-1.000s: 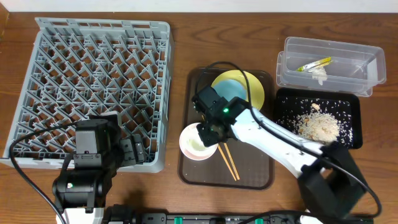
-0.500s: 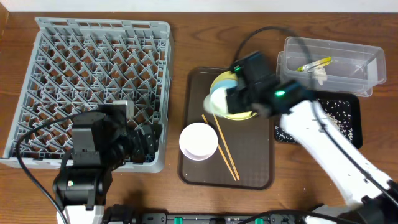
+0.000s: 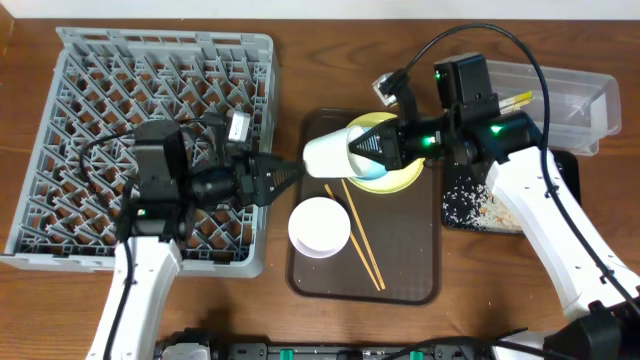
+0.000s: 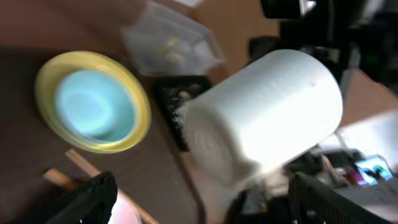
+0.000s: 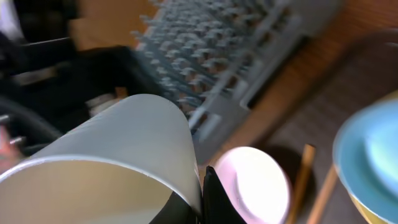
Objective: Sort waste into correct bins and load items into the dishwasher
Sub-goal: 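Pass the pink bowl from the right gripper to the left gripper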
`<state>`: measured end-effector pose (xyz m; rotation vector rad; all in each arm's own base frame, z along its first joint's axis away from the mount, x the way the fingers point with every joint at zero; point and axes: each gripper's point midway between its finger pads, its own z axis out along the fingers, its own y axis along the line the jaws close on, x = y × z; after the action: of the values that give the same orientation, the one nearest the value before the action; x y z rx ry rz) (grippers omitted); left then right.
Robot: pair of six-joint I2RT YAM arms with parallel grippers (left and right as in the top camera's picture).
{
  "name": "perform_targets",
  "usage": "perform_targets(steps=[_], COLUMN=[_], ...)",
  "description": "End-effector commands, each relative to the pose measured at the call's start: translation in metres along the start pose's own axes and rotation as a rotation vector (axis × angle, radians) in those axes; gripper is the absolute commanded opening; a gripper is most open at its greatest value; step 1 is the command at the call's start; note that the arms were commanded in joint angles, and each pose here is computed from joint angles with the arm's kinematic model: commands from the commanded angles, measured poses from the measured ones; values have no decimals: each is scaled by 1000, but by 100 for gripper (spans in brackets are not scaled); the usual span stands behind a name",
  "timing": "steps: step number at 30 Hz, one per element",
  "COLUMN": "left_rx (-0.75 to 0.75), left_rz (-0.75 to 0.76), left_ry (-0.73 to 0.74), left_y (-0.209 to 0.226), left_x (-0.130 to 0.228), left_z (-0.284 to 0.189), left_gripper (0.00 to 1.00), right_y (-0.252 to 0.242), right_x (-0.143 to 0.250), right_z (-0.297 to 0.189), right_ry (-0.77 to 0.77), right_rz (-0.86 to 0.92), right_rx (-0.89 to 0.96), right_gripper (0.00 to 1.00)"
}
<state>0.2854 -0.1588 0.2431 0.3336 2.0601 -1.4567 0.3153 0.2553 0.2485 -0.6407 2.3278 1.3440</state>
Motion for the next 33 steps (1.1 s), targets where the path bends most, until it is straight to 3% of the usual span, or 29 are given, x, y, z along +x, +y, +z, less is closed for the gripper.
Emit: perform_targets(steps=[1, 6, 15, 33], left_rx=[192, 249, 325, 332], left_rz=[8, 117, 183, 185], left_ry=[71, 90, 74, 66], left_y=[-30, -48, -79, -82], left_x=[5, 6, -8, -12], left_z=[6, 18, 26, 25], left_gripper=[90, 90, 88, 59], right_y=[33, 43, 48, 48], right_x=[-1, -2, 0, 0], right_z=[-2, -3, -2, -2], right_ry=[9, 8, 16, 18], right_rz=[-59, -75, -78, -76], right_rx=[-197, -248, -274, -274], right_gripper=[1, 1, 1, 1])
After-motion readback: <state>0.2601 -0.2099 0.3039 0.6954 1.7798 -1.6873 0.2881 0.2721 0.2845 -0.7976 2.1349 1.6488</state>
